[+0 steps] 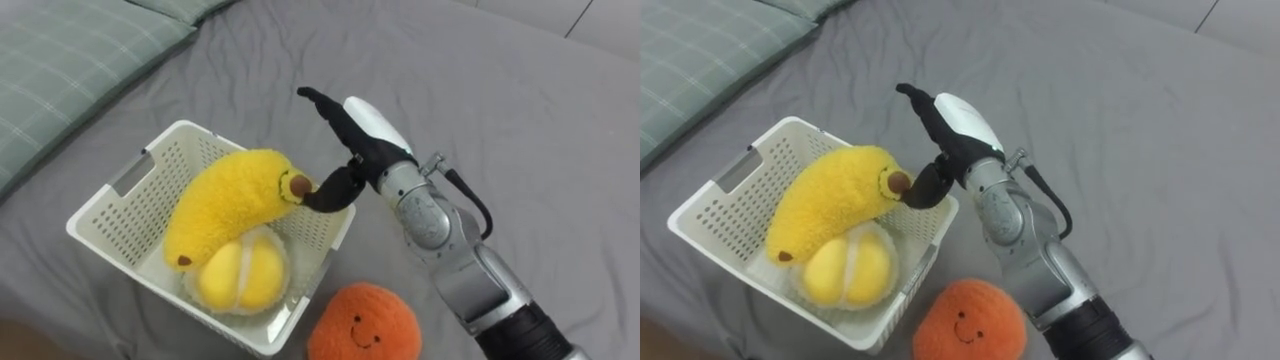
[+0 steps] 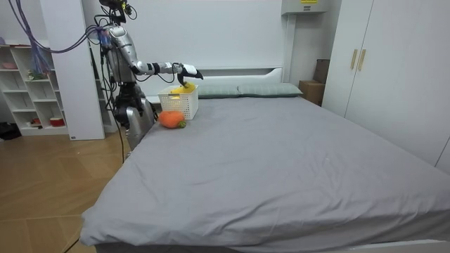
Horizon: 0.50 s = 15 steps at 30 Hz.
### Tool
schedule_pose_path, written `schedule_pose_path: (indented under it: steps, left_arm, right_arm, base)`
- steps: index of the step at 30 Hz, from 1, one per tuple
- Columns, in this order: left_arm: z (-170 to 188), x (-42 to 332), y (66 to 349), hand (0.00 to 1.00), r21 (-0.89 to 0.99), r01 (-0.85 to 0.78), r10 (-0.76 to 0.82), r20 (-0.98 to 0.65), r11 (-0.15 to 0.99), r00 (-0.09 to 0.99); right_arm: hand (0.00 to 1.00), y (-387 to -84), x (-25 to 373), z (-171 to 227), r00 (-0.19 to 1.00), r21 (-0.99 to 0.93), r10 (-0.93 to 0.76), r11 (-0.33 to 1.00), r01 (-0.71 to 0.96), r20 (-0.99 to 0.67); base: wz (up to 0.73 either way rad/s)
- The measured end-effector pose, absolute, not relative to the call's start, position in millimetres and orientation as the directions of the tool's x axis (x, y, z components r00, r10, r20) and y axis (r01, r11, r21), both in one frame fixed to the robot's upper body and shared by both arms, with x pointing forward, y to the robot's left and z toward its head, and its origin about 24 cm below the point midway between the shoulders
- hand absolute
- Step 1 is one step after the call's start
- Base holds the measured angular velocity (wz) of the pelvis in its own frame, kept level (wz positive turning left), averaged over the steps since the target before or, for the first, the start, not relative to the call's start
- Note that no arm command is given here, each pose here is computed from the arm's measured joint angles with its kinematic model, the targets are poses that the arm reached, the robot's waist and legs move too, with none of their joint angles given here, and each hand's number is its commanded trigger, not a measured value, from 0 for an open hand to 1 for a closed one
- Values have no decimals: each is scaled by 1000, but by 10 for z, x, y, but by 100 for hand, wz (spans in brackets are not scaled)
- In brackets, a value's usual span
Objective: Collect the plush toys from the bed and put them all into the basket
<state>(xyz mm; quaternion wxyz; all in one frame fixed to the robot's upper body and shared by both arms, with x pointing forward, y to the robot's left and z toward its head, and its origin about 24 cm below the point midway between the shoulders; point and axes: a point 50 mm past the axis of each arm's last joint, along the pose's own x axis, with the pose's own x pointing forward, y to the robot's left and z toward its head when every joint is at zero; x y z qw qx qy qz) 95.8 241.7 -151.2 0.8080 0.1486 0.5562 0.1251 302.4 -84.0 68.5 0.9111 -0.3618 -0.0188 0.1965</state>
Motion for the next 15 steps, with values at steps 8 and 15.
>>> schedule_pose_path:
  steps: [8,15]
  left_arm:
    - [-1538,760,2477,0,377,-93,387,-871,921,301]
    - [-1536,676,2532,0,389,-128,410,-867,912,282]
  right_arm:
    - [0,-1195,3133,723,969,-567,237,790,-234,-70]
    - [0,-1551,2980,682,992,-527,122,842,-117,-26]
  base:
    - [-3]
    - [-9]
